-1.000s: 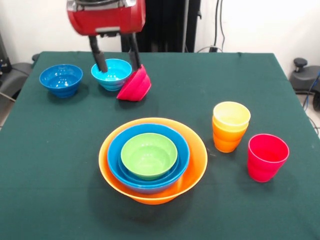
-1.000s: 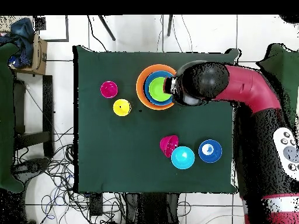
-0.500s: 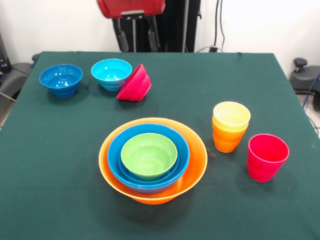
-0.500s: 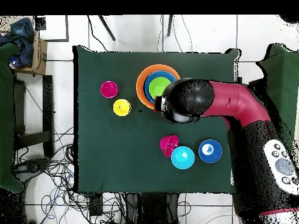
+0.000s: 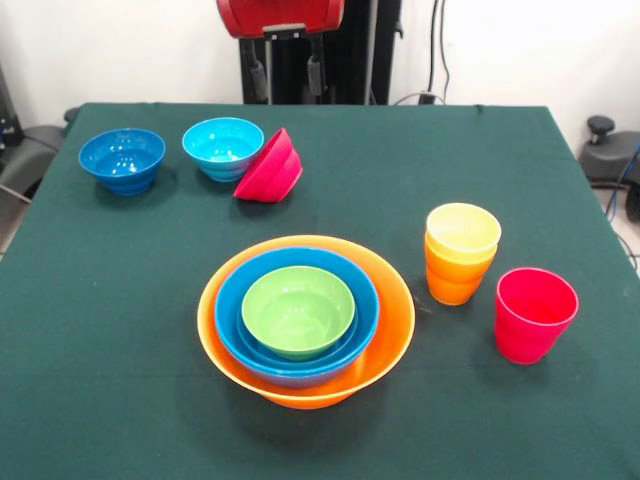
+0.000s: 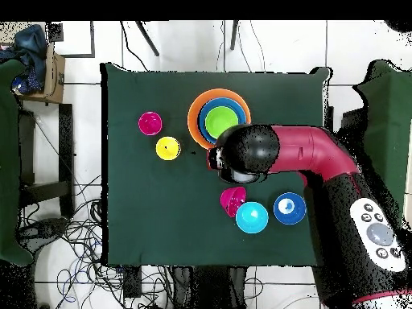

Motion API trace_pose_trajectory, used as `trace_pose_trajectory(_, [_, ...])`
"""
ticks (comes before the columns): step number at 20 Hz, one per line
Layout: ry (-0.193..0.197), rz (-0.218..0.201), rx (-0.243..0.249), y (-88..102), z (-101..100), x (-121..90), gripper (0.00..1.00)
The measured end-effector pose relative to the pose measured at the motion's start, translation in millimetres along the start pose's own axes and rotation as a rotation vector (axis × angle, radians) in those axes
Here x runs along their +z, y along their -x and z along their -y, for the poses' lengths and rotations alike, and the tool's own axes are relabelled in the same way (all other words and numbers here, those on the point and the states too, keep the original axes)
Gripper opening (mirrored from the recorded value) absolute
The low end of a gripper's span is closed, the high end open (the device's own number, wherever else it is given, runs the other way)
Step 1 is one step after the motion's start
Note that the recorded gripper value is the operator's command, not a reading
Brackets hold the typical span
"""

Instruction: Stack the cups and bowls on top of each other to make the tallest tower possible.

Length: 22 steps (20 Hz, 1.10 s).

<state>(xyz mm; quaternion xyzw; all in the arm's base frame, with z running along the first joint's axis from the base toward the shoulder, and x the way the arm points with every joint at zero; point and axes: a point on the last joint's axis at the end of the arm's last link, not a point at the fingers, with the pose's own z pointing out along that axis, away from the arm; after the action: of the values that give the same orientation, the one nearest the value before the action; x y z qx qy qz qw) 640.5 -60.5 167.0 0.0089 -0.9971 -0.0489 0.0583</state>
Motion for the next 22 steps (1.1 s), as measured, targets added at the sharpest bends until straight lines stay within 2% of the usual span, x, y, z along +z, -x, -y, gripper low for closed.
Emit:
trace_pose_trajectory(8, [-0.058,0.044,-0.073,-10.8,4,32,1.00])
trace_pose_trajectory(18, [-0.083,0.060,-0.134,-18.7,6,64,1.00])
trace_pose_trajectory(22, [-0.089,0.053,-0.152,-22.0,7,75,1.00])
